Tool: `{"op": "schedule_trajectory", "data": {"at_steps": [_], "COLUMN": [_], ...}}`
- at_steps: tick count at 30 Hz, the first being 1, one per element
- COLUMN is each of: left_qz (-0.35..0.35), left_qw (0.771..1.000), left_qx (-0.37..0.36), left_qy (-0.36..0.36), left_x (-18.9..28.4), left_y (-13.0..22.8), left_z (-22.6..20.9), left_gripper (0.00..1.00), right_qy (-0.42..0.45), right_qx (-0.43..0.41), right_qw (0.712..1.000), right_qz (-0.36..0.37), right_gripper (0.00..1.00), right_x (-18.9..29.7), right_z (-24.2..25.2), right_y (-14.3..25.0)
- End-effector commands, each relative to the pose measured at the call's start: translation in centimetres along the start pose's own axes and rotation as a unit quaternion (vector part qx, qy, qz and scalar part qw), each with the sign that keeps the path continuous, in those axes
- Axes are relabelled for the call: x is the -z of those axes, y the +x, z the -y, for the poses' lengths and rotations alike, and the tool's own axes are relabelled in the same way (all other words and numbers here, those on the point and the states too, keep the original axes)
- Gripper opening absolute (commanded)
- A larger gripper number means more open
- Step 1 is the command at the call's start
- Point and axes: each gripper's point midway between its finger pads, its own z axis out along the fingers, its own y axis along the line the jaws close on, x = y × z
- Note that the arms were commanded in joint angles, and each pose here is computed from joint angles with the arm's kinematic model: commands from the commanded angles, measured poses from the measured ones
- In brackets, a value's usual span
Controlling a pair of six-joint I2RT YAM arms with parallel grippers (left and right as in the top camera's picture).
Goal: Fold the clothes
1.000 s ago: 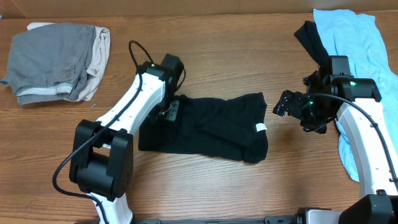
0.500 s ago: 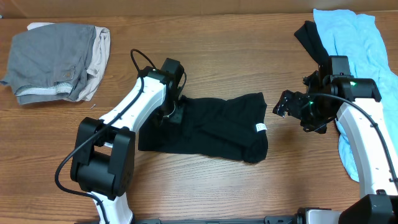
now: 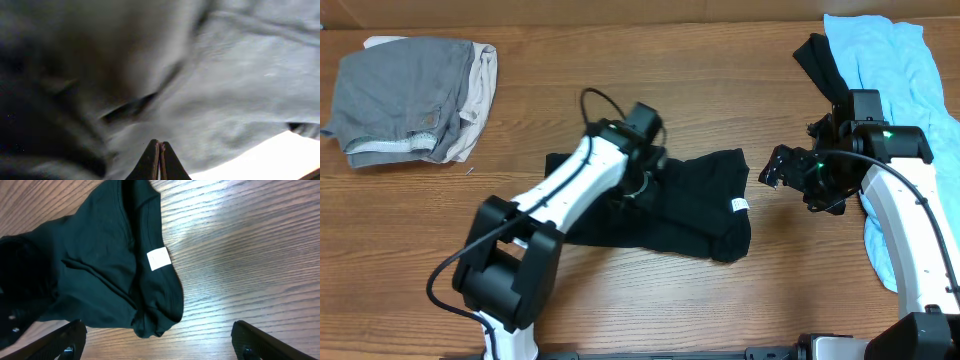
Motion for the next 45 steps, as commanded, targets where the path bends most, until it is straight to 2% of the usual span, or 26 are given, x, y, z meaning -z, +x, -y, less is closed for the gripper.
{"op": "schedule_trajectory", "data": {"at_steps": [1,5,8,13,17,19,26,34,45], "left_qz": [0.018,0.038,0.044,0.056,0.047,0.035,-0.013,-0.019,0.043], "left_qw": [1.000,0.999,0.999,0.996,0.992,0.991,0.989,0.991,0.998], "left_qx": [-0.014,-0.021,-0.022,0.013,0.053,0.071,0.090,0.084,0.039], "left_qy": [0.012,0.010,0.001,-0.067,-0.107,-0.109,-0.113,-0.099,-0.036], "left_x": [-0.1,0.4,2.4,9.1,12.6,12.7,8.8,2.7,0.1], "left_y": [-1.0,-2.1,-3.0,-4.2,-3.4,-2.8,-0.6,0.6,-2.2], "left_z": [1.8,2.0,1.4,-2.4,-5.9,-7.1,-9.1,-8.7,-4.4], "left_gripper": [0.04,0.04,0.04,0.04,0.09,0.04,0.04,0.04,0.04], "right_qy": [-0.002,-0.001,-0.001,-0.001,-0.001,-0.001,-0.001,-0.001,0.000], "right_qx": [0.003,0.002,0.002,0.003,0.002,0.002,0.002,0.002,0.001], "right_qw": [1.000,1.000,1.000,1.000,1.000,1.000,1.000,1.000,1.000], "right_qz": [0.002,0.000,0.000,0.002,-0.001,0.000,0.000,-0.002,-0.003], "right_gripper": [0.96,0.96,0.96,1.00,1.00,1.00,1.00,1.00,1.00], "right_x": [0.0,0.0,0.0,0.0,-0.1,-0.1,-0.1,-0.1,-0.1], "right_z": [-0.2,-0.1,-0.1,-0.1,-0.1,-0.1,-0.1,-0.1,-0.1], "right_y": [0.1,0.1,0.1,0.1,0.1,0.1,0.1,0.2,0.3]}}
